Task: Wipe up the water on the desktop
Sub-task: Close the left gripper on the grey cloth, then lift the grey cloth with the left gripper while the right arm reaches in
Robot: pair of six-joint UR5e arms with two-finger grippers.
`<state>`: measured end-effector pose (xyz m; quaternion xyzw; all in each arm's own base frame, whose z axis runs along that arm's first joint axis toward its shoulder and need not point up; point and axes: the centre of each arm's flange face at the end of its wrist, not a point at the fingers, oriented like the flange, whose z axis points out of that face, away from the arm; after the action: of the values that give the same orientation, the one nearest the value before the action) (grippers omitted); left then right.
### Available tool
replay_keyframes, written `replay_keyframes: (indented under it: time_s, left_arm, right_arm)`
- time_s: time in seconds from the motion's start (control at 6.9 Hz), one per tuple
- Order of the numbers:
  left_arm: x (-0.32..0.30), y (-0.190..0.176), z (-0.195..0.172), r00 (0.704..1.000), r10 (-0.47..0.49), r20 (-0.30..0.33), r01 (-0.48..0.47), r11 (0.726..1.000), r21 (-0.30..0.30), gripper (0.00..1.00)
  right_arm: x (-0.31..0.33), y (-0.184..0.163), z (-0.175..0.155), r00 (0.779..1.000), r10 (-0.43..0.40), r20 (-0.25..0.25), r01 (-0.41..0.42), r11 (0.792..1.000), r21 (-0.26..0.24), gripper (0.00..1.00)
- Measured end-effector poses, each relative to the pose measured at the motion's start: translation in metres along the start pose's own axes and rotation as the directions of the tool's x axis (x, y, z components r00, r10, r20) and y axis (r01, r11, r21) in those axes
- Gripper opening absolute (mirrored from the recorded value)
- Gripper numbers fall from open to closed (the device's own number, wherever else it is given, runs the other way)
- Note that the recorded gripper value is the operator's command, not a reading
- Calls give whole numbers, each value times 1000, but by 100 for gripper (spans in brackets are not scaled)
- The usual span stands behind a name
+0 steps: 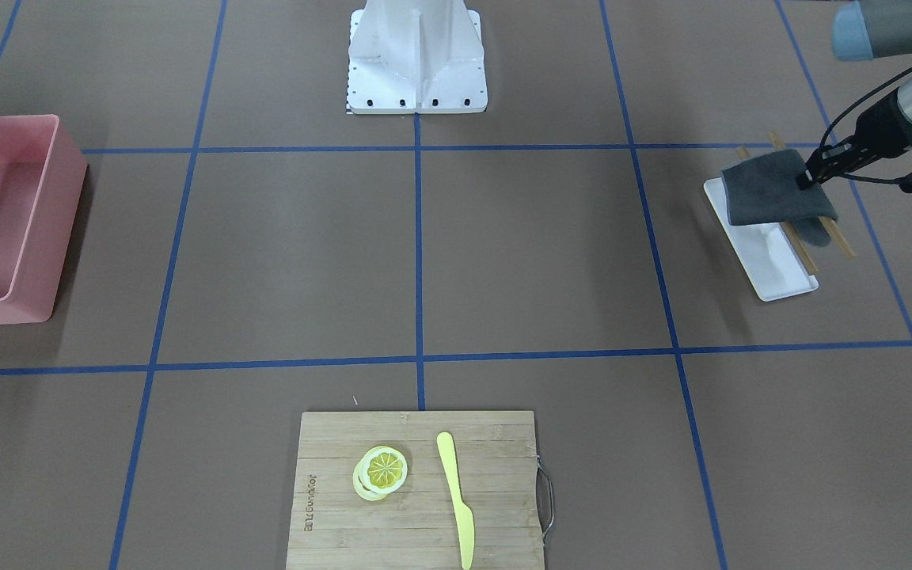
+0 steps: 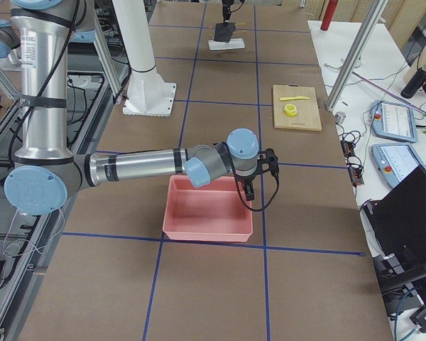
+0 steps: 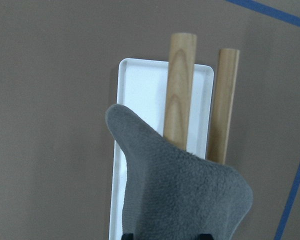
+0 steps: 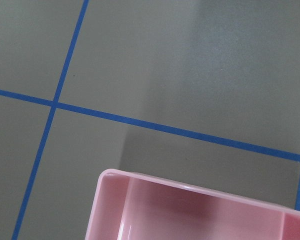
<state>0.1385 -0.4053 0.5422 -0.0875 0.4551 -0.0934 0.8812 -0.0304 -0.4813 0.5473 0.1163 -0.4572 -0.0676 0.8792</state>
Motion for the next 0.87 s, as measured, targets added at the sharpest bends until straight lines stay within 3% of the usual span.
replay_keyframes:
  time_s: [0.14,0.29,0.72,0.87]
  left_arm:
    - [1,1,-2,1000,2,-3,-2,1000,3,25]
    - [1,2,-5,1000,3,-5,-3,1000,6,3]
    - [4,6,-11,1000,6,-23,-6,1000,3,0]
    - [12,9,-22,998,11,-65,-12,1000,-15,0]
  right_arm:
    - [0,0,0,1000,0,0,0,1000,0,100]
    - [0,0,0,1000,1,0,-1,1000,0,100]
    - [-1,-1,0,1000,8,1,-8,1000,1,100]
    - [-10,-6,-3,1000,20,4,-20,1000,10,100]
